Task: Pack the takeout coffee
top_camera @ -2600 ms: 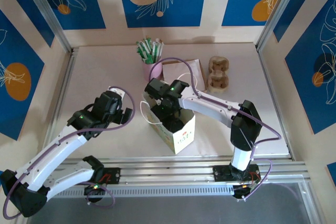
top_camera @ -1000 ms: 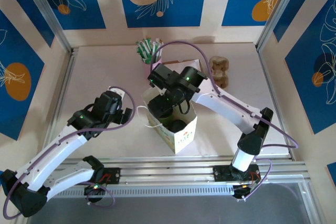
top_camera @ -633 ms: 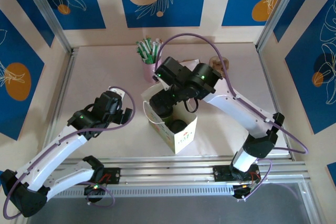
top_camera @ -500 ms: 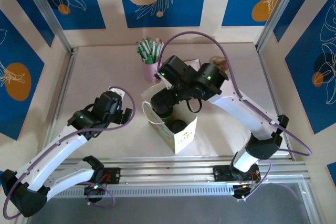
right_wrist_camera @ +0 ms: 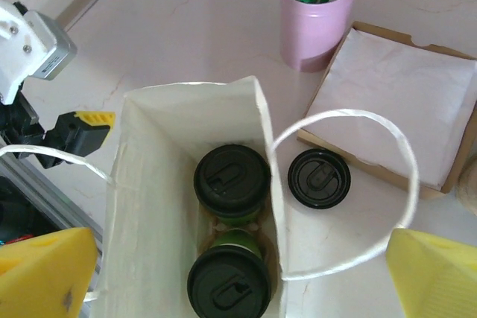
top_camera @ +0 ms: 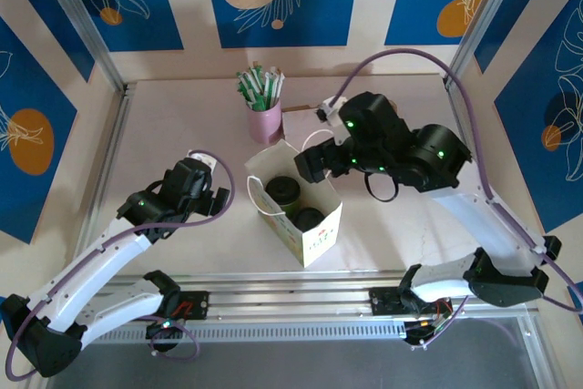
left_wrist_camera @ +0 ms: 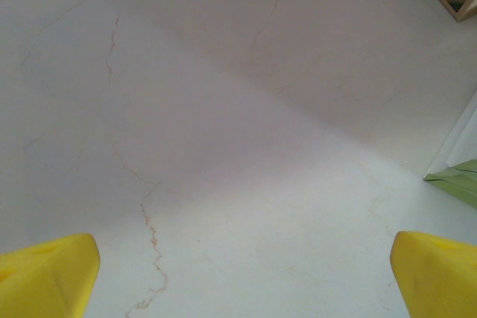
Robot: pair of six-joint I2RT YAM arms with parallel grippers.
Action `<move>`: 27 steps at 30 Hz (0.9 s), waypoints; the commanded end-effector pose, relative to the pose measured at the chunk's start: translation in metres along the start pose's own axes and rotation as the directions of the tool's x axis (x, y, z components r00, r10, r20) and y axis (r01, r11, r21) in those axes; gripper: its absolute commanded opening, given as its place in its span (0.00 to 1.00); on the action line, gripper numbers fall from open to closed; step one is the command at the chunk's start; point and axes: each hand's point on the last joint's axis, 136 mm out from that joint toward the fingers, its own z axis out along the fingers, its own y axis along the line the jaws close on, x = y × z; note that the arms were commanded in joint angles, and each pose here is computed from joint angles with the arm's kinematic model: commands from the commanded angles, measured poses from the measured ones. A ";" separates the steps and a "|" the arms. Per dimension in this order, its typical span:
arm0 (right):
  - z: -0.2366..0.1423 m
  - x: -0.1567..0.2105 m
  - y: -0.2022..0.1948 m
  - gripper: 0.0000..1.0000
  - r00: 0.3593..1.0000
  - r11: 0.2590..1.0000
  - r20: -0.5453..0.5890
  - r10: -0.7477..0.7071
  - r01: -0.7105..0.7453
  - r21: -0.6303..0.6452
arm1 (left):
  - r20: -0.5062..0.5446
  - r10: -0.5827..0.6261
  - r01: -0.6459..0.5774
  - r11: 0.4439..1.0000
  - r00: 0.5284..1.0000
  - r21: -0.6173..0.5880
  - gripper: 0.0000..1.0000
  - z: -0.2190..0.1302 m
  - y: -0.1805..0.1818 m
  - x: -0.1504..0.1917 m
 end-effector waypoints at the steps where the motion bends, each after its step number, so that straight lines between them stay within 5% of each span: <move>1: -0.003 -0.006 0.002 0.99 0.997 0.995 0.039 0.068 -0.065 -0.070 | 0.007 -0.015 0.015 1.000 1.000 -0.027 1.00 0.000 0.007 0.001; 27: -0.016 0.017 -0.076 0.99 0.934 0.940 0.110 0.340 -0.333 -0.079 | 0.165 -0.095 0.090 0.995 0.982 0.035 1.00 -0.058 0.019 -0.060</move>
